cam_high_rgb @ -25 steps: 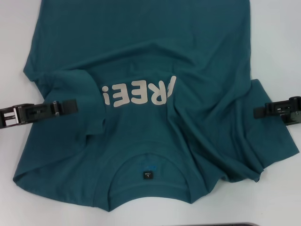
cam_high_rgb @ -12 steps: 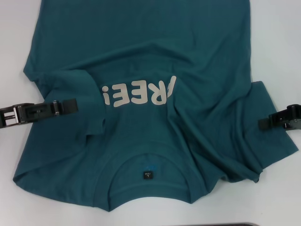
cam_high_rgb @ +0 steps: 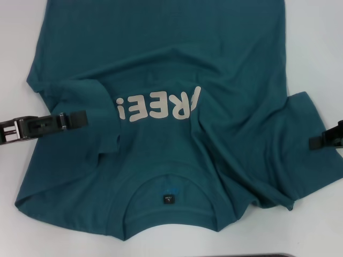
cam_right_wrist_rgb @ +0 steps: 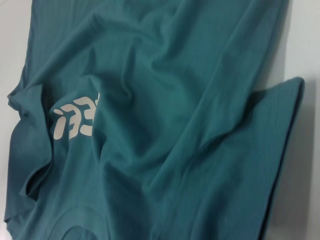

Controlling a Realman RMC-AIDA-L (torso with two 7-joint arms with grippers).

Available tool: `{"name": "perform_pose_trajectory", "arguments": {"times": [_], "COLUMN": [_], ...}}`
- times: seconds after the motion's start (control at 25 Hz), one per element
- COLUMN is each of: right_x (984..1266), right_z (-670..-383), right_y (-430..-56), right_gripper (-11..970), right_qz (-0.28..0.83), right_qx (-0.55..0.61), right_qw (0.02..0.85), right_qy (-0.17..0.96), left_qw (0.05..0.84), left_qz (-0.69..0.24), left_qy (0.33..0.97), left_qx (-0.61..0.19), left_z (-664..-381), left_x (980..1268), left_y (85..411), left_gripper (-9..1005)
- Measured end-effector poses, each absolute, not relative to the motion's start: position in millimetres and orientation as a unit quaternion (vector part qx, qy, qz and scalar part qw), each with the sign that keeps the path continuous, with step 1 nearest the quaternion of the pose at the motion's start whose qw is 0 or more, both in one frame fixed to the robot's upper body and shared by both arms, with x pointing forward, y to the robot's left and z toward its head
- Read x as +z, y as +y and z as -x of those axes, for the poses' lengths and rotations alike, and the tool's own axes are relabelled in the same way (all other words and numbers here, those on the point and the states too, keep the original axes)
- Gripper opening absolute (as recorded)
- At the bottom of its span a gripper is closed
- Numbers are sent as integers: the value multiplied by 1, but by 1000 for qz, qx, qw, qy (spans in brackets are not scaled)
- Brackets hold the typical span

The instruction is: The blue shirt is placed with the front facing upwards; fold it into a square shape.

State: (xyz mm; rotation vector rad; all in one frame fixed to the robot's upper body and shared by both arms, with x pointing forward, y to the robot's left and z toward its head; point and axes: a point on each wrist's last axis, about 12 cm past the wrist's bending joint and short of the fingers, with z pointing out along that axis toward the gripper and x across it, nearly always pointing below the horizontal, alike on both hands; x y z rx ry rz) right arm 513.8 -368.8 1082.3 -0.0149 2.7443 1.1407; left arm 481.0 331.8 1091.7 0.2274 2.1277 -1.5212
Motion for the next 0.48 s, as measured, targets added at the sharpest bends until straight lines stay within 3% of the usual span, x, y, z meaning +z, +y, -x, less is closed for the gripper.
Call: {"name": "perform_pose_trajectory", "arguments": {"times": [0.04, 0.48], "right_x": [1085, 1115], "right_z": [-513, -506], "right_y": [-371, -409], "right_gripper": [25, 17], "right_qz": [4, -41], "right_qx": [382, 372], "right_qw": [86, 133], "right_qy": [920, 918], "left_qw": [256, 256], "left_qz": [-83, -79], "left_qy": [784, 784], "left_qx": [-560, -560], "left_z": [-481, -480], "left_x": [1092, 1091], "left_y": [332, 333], "left_gripper": [842, 843]}}
